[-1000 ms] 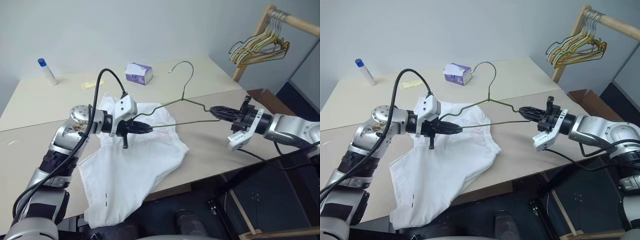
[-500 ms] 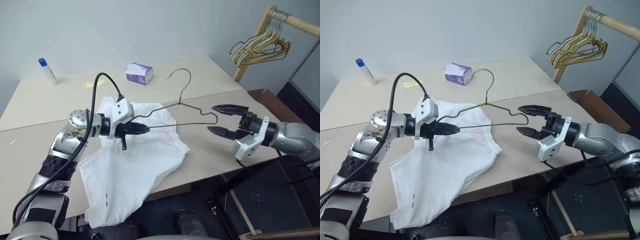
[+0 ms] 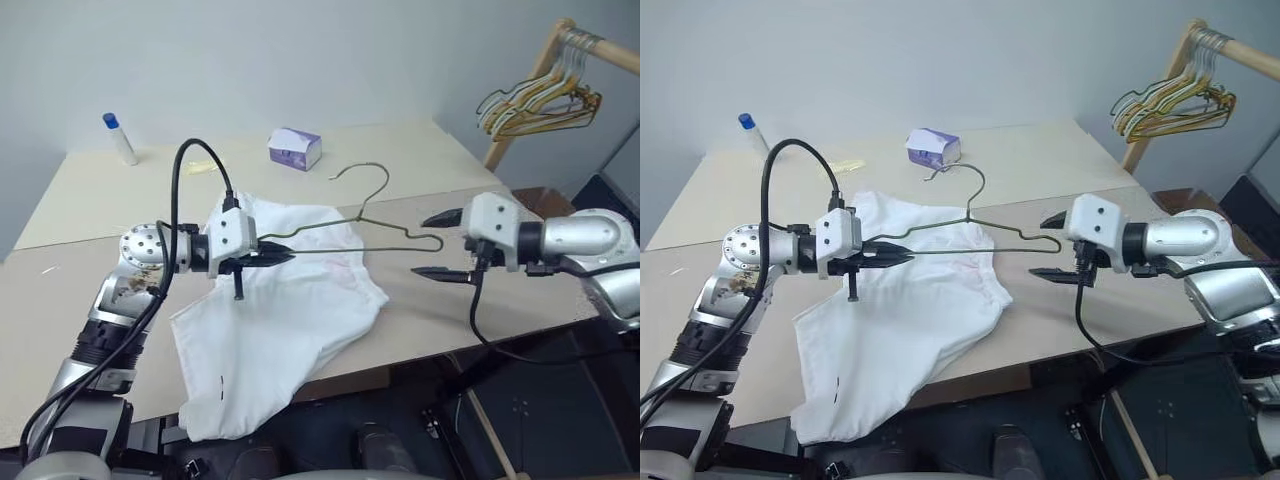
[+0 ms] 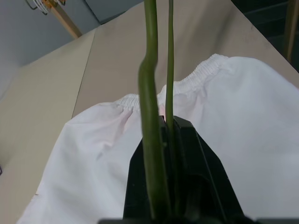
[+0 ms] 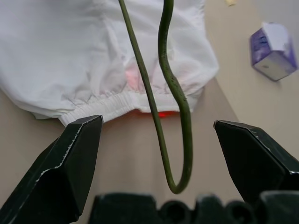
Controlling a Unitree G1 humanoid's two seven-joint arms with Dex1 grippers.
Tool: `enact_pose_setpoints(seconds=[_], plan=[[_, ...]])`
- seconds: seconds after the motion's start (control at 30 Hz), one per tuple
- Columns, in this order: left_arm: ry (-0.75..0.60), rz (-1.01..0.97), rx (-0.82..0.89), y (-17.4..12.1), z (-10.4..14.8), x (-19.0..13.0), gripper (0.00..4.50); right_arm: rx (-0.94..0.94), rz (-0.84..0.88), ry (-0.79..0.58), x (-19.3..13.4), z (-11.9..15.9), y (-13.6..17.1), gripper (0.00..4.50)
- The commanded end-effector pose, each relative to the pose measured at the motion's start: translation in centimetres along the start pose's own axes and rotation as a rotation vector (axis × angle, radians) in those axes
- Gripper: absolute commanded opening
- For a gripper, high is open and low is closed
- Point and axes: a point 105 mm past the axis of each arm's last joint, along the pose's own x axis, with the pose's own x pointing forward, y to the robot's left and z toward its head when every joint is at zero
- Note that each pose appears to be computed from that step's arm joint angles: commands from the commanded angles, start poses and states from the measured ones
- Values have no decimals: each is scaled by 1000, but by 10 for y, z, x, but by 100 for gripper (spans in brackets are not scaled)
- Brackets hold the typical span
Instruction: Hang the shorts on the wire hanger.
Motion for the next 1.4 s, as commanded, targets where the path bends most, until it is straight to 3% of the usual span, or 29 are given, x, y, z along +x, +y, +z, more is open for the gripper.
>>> enact_pose_setpoints(seconds=[0.03,0.07,0.2,0.5,0.73,0.83,1.03,1.23,1.4], plan=[[-38,8,42,5,13,-4,0,-12,-8,25,2,5,-9,445],[-36,4,44,5,13,-4,0,-8,-8,25,4,6,-10,445],[-26,-17,53,3,12,-3,0,-19,24,2,7,16,-9,327],[-32,-70,73,-3,14,1,0,-57,91,1,10,23,1,3],[-29,-106,60,0,14,-1,0,-55,95,-9,7,21,7,3],[-42,-88,29,8,15,-6,73,-25,97,-15,1,18,11,0],[-39,56,35,31,9,-20,261,126,77,13,-25,-5,33,0],[-99,129,-15,30,11,-27,448,524,-68,62,-52,-54,48,0],[-159,44,-39,1,14,-28,448,984,-133,100,-65,-87,62,0]])
